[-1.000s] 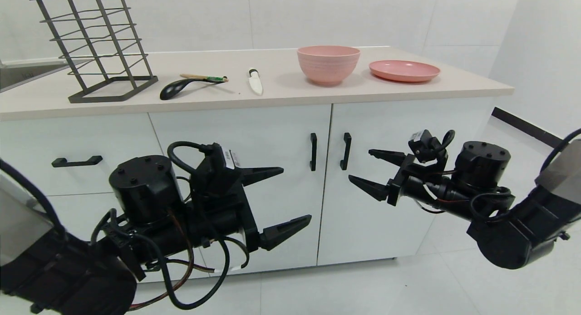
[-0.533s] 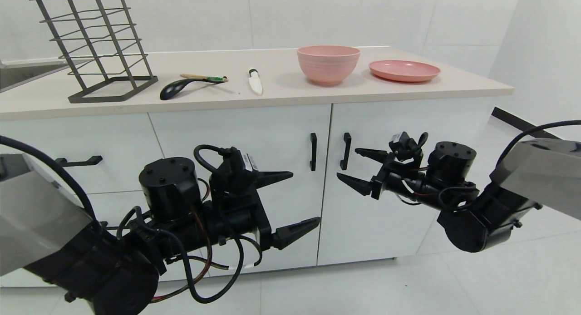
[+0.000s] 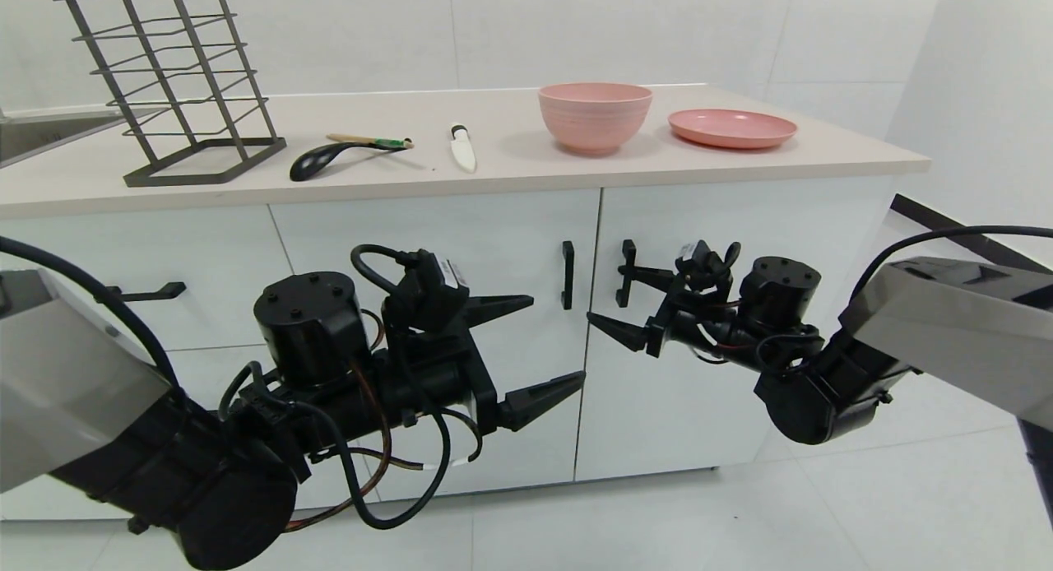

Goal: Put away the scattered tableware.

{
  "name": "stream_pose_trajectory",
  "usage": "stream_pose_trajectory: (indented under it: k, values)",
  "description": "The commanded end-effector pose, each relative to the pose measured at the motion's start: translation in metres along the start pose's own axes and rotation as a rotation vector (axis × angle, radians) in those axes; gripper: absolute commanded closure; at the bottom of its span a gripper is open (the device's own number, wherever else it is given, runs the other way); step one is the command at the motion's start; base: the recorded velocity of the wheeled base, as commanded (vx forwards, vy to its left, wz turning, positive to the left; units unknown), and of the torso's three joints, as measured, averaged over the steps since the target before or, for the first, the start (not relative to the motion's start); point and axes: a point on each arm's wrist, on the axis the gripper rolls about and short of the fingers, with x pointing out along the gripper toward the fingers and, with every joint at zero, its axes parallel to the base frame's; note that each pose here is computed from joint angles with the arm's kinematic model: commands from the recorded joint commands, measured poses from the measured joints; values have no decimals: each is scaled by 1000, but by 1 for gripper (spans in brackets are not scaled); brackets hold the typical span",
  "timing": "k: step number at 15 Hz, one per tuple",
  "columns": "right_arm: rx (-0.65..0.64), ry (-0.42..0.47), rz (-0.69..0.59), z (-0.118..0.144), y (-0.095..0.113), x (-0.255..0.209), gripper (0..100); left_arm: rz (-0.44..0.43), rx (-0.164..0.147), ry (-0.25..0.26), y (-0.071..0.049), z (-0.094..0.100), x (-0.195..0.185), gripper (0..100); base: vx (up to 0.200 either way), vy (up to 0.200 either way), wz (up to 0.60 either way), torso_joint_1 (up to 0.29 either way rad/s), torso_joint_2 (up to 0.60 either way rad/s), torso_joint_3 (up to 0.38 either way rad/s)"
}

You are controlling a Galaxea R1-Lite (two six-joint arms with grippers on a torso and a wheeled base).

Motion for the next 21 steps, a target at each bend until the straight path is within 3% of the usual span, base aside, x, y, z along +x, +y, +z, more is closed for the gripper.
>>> stream_pose_trajectory:
  k: [1, 7, 13, 16, 19, 21]
  values:
    - [-6, -8, 9, 0, 2, 6, 0, 1, 7, -12, 2, 3, 2, 0, 0, 0, 0, 0, 0, 0]
    - [8, -46, 181, 0, 15, -5, 0, -3, 9, -18, 9, 4, 14, 0, 0, 0, 0, 0, 0, 0]
    - [55, 0, 173, 17, 45, -53, 0, -27, 24, -45, 22, 16, 47, 0, 0, 0, 0, 0, 0, 0]
    - [64, 14, 165, 18, 49, -62, 0, -52, 33, -69, 23, 21, 69, 0, 0, 0, 0, 0, 0, 0]
    - [73, 30, 145, 14, 45, -70, 0, -56, 58, -141, 45, 23, 118, 0, 0, 0, 0, 0, 0, 0]
    - [72, 29, 143, 15, 45, -70, 0, -61, 58, -147, 49, 18, 130, 0, 0, 0, 0, 0, 0, 0]
